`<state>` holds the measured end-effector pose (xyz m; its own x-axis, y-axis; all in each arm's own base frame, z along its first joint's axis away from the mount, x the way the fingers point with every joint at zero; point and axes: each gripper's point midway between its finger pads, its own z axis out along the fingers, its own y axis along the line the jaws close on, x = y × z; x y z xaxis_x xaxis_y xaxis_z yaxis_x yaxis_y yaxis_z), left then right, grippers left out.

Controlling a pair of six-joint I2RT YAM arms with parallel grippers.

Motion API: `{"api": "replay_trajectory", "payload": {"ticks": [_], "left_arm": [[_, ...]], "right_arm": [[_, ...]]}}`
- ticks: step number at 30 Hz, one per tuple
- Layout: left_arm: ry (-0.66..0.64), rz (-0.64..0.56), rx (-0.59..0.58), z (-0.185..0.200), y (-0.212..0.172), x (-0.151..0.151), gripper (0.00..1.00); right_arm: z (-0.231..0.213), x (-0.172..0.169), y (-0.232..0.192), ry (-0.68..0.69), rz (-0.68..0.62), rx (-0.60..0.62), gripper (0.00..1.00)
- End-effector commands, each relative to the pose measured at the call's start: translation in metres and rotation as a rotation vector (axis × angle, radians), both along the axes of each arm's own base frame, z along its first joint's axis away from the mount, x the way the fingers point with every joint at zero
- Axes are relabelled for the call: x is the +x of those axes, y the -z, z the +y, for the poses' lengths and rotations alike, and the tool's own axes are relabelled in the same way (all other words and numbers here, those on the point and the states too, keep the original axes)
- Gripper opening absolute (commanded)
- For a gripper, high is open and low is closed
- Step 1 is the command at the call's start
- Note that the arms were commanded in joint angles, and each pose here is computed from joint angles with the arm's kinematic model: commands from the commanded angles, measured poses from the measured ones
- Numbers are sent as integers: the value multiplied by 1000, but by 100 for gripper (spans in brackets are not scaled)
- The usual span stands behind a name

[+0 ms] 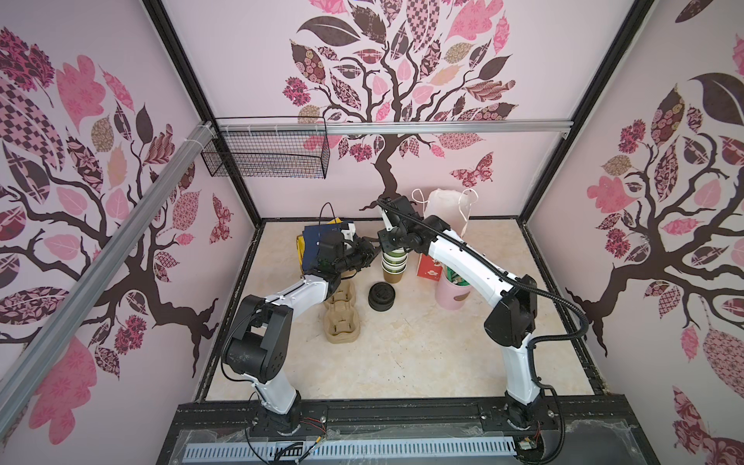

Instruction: Pack the takeout coffee

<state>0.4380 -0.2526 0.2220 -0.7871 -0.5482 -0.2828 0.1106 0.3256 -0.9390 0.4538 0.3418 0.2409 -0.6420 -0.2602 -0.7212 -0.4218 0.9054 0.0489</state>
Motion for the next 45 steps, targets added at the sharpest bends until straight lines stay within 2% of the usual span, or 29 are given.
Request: {"api": "replay_trajectory", "payload": {"ticks": [1, 13, 18, 31, 38, 45], "left_arm": [[4, 13, 1, -2, 11, 0, 40], [2, 53, 32, -3, 23, 7, 34], [-3, 75, 60, -1, 30, 6, 32], [-12, 92, 88, 2, 35, 5, 31], [-10, 54, 92, 2, 24, 6, 37], [-28, -61, 126, 8, -12, 5, 43]], "right_arm": [[-1, -10, -34, -5, -39, 52, 0], [4, -11, -44, -13, -44, 81, 0], [-2, -10, -49, -1, -68, 55, 0], [-19, -16, -113, 26, -219, 42, 0], [-35, -37, -156, 25, -286, 58, 0], [-57, -80, -186, -40, -332, 64, 0]]}}
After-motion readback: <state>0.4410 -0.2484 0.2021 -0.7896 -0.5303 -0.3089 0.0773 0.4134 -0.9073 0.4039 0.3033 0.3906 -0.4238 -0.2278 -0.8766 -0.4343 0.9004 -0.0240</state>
